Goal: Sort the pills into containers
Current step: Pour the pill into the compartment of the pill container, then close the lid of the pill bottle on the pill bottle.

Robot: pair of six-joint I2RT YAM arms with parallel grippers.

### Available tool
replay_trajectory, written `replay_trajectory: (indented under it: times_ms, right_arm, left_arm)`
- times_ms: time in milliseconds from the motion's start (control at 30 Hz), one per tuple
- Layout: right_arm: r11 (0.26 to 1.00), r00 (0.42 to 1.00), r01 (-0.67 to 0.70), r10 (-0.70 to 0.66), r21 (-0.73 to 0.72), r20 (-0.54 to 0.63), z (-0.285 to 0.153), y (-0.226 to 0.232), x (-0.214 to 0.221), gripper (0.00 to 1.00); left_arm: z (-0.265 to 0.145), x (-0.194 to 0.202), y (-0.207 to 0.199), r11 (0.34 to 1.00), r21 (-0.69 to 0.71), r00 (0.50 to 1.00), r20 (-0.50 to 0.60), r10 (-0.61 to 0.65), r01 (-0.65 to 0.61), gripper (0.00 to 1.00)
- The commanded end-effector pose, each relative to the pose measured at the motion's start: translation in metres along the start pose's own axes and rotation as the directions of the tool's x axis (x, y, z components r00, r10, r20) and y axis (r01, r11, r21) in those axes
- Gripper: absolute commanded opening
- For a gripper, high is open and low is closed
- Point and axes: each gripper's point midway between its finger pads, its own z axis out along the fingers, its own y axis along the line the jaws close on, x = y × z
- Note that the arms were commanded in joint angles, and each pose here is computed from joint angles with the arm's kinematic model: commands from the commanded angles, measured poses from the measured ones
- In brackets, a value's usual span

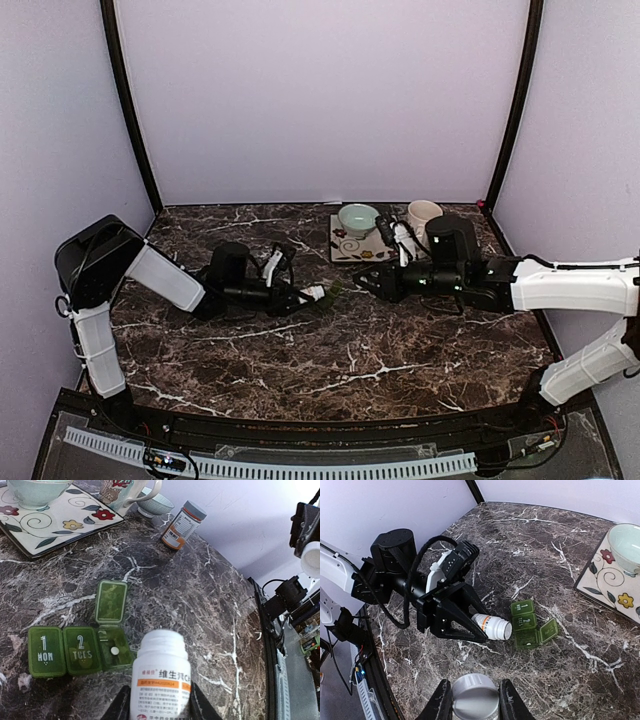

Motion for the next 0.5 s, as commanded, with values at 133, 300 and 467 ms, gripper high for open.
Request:
replay_trajectory:
  times_ms: [133,300,467]
  right_arm:
    - [0.994,0.999,0.044,-0.042,-0.096,0.025,0.0,0.026,-0.019,0.06]
    - [0.99,0.997,0.07,-0.068,-0.122,0.02,-0.001,0.038,-0.023,0.06]
    - [0.985,0.996,0.086,-0.081,-0.148,0.037,-0.005,0.052,-0.031,0.06]
  left_arm:
    - [-0.035,-0.048,-0.054,0.969,0.244,0.993,0.119,-0.003,-0.027,0.0]
    - [-0.046,-0.06,-0.078,0.936,0.352,0.993,0.118,-0.014,-0.028,0.0]
    - [-0.058,-0.07,-0.099,0.904,0.426,0.993,0.119,-0.027,-0.026,0.0]
